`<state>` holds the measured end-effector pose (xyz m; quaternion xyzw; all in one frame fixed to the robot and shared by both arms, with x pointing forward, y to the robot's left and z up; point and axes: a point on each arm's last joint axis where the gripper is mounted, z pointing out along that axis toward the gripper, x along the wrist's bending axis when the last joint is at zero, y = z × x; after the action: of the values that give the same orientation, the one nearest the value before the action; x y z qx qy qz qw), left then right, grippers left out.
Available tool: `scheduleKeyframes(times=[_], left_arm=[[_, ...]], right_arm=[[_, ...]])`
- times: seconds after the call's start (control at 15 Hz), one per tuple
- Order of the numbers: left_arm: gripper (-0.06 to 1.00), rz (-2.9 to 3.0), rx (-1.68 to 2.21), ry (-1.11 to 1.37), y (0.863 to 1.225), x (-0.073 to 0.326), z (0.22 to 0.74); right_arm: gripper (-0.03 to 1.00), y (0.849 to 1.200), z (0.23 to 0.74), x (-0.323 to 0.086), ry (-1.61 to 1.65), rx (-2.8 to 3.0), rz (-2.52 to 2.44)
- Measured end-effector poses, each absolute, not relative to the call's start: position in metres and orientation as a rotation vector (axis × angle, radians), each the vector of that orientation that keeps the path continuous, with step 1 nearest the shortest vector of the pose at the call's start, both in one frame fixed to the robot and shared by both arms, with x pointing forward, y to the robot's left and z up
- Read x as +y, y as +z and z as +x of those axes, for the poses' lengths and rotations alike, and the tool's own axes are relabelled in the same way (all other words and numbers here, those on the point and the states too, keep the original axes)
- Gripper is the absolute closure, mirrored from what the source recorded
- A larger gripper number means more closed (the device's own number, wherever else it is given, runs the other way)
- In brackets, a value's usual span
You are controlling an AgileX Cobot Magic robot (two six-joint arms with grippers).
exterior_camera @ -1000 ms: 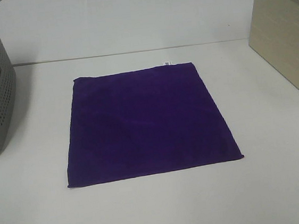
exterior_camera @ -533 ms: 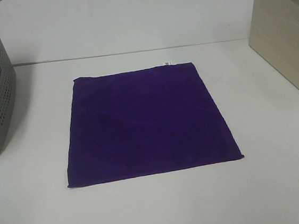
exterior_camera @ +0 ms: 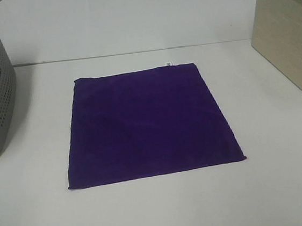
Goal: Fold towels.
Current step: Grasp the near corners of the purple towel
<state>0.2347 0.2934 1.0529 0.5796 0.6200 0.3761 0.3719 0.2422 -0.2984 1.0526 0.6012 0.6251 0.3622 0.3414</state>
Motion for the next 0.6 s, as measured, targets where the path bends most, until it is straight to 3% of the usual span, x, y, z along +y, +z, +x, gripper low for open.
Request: scheduleKeyframes(times=[0.6], left_arm=[[-0.05, 1.486, 1.589, 0.964, 1.0529, 0.2934, 0.2347]], right_arm=[[0.01, 1.0526, 0.2422, -0.2984, 0.942, 1.626, 1.564]])
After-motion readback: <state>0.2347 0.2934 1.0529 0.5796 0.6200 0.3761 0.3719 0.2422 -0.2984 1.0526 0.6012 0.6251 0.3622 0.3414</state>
